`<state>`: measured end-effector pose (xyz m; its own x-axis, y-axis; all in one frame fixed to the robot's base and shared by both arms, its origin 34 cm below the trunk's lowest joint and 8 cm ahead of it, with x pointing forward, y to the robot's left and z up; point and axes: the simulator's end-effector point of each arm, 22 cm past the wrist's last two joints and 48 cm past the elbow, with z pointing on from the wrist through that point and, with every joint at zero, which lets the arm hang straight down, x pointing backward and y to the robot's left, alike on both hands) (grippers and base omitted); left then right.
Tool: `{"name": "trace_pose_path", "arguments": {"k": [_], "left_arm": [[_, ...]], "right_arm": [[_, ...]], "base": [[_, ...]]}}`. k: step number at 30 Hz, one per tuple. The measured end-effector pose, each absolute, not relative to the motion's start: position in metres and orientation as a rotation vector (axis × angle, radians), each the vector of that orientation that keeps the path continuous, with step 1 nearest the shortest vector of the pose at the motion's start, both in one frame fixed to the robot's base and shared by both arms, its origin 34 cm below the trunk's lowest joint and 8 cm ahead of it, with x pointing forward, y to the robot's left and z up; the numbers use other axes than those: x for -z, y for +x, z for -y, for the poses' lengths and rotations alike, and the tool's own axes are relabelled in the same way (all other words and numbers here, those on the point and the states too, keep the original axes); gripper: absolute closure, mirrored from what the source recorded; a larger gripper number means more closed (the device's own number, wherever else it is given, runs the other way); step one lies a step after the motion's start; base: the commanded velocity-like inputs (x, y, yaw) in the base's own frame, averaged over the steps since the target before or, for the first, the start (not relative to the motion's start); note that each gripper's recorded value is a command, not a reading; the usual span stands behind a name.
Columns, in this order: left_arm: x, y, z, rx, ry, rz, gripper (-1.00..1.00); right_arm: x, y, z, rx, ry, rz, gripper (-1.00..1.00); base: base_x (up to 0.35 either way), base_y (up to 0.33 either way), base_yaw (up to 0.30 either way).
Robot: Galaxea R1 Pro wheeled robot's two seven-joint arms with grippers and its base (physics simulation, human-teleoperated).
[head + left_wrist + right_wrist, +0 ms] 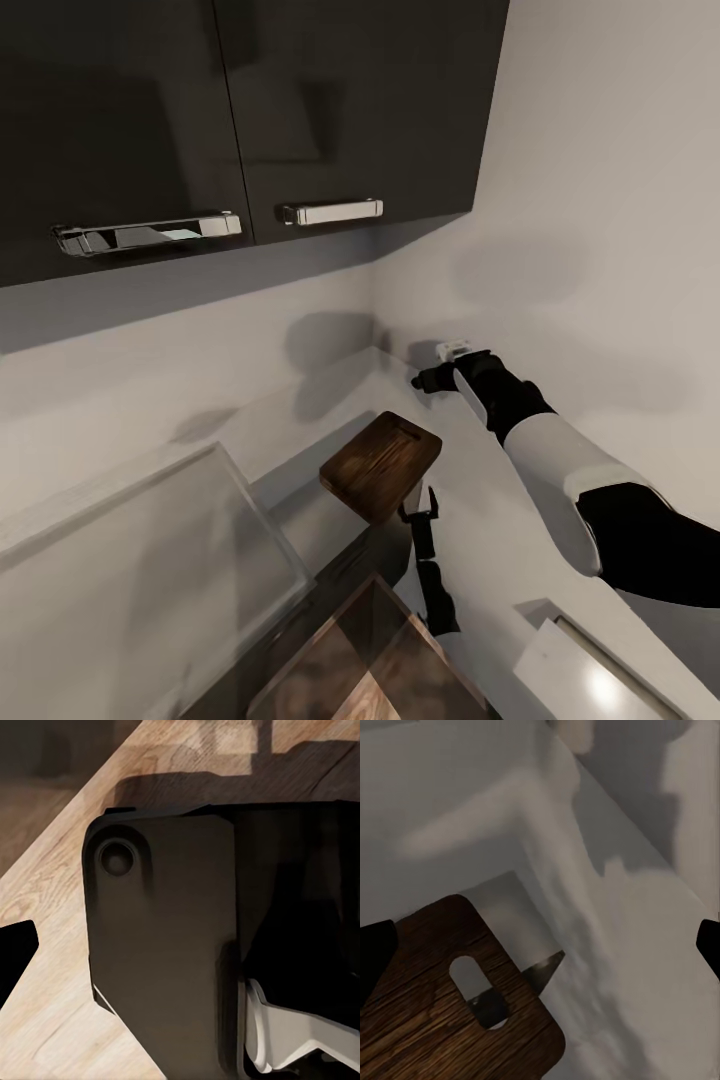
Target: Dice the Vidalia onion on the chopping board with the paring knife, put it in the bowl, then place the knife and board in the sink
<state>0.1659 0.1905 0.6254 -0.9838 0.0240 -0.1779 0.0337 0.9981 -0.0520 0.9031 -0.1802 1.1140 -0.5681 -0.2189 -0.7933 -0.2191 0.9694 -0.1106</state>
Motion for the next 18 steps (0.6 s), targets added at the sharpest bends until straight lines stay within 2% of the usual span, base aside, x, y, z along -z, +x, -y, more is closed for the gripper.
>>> {"name": "trace_pose_path", "arguments": {"k": [18], "left_arm": [[-0.625, 0.162, -0.191, 0.082, 0.043, -2.972, -1.00]], "right_arm": [[-1.086, 0.897, 0.189, 0.007, -0.298, -2.251, -1.00]], "base": [[0.000, 0.000, 0.000]]}}
